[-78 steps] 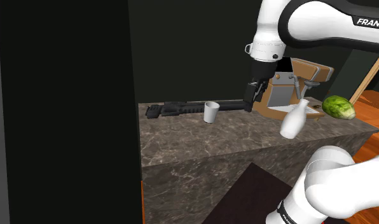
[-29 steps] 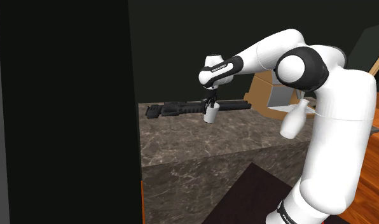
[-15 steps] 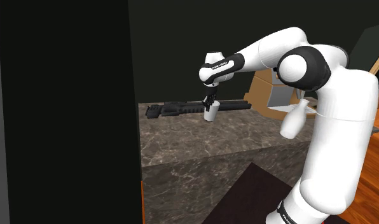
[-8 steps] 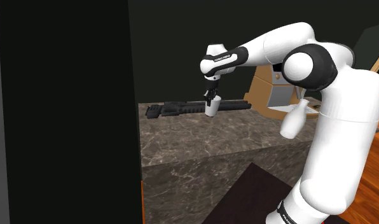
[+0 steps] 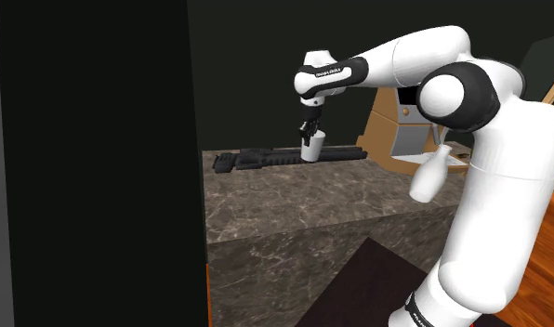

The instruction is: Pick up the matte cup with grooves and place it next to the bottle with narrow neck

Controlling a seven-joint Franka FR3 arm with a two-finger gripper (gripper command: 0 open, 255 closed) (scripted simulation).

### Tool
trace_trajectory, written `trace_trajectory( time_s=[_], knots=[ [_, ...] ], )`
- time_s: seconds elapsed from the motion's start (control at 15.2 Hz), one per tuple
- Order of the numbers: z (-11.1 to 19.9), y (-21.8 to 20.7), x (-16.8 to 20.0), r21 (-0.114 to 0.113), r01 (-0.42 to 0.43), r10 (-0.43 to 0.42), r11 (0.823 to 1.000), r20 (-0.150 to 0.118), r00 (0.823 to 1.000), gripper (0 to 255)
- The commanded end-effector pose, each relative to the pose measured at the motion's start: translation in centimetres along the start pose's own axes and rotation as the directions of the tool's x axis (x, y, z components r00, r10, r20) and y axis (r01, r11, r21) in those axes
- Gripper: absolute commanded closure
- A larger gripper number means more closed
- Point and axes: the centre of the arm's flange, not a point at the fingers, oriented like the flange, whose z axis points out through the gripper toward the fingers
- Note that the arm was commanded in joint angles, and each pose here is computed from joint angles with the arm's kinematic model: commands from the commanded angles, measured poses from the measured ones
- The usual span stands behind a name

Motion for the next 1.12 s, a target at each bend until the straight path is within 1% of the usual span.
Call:
trace_trajectory(
  time_s=[0.0,1.06],
  knots=[
    [-1.0,0.1,-0.1,0.0,0.0,0.0,1.0,0.0,1.0,255],
    [-9.5,0.8,-0.5,0.0,0.0,0.0,1.0,0.0,1.0,255]
  ],
)
